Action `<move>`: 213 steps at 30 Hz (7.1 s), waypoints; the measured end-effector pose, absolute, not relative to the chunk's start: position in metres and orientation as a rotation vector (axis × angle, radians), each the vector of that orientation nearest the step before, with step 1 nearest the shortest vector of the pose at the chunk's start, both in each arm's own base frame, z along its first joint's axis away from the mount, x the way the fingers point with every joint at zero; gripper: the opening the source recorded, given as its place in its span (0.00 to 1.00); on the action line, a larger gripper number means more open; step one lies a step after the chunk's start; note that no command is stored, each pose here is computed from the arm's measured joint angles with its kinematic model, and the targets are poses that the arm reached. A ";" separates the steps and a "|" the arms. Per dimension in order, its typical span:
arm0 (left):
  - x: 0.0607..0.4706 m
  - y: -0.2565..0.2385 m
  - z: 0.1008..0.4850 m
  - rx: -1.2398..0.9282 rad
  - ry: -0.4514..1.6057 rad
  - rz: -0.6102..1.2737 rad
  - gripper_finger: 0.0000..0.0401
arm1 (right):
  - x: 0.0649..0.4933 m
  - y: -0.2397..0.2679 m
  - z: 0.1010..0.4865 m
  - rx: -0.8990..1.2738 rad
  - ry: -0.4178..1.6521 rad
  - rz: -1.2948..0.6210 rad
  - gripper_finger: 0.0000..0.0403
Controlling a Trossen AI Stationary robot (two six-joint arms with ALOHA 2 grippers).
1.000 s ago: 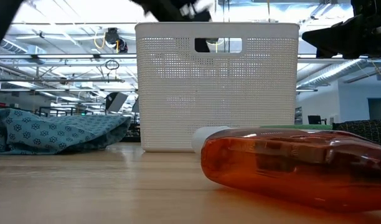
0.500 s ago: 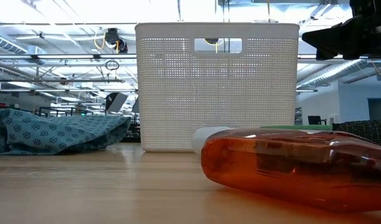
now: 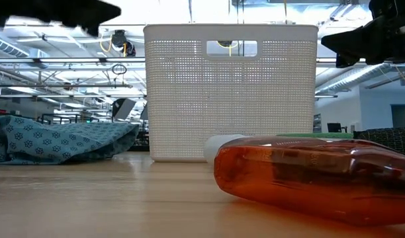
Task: Pick & place medical supplies in basket/bin
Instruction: Put the orange pill bottle into the white bin
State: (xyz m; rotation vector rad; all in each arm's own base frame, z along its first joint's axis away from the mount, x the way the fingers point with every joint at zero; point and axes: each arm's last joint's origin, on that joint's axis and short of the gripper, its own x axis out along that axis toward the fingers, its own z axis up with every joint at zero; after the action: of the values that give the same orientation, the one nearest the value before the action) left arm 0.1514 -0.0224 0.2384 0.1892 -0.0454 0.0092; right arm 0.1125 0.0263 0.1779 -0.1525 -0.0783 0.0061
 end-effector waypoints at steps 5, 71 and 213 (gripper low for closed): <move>0.140 -0.018 0.200 0.170 -0.114 0.093 0.00 | 0.113 0.026 0.178 -0.161 -0.079 0.006 0.00; 0.138 -0.016 0.183 0.058 -0.061 0.107 0.09 | 0.209 0.196 0.236 0.556 1.352 -0.204 0.82; 0.138 -0.014 0.174 0.184 0.050 0.190 0.10 | 0.318 -0.168 0.242 -0.337 1.036 -0.344 0.40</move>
State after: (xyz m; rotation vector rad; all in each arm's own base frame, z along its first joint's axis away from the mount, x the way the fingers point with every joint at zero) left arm 0.1378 -0.0138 0.1736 0.1837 0.0505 0.1900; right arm 0.3180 -0.1675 0.2421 -0.3371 1.0358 -0.3440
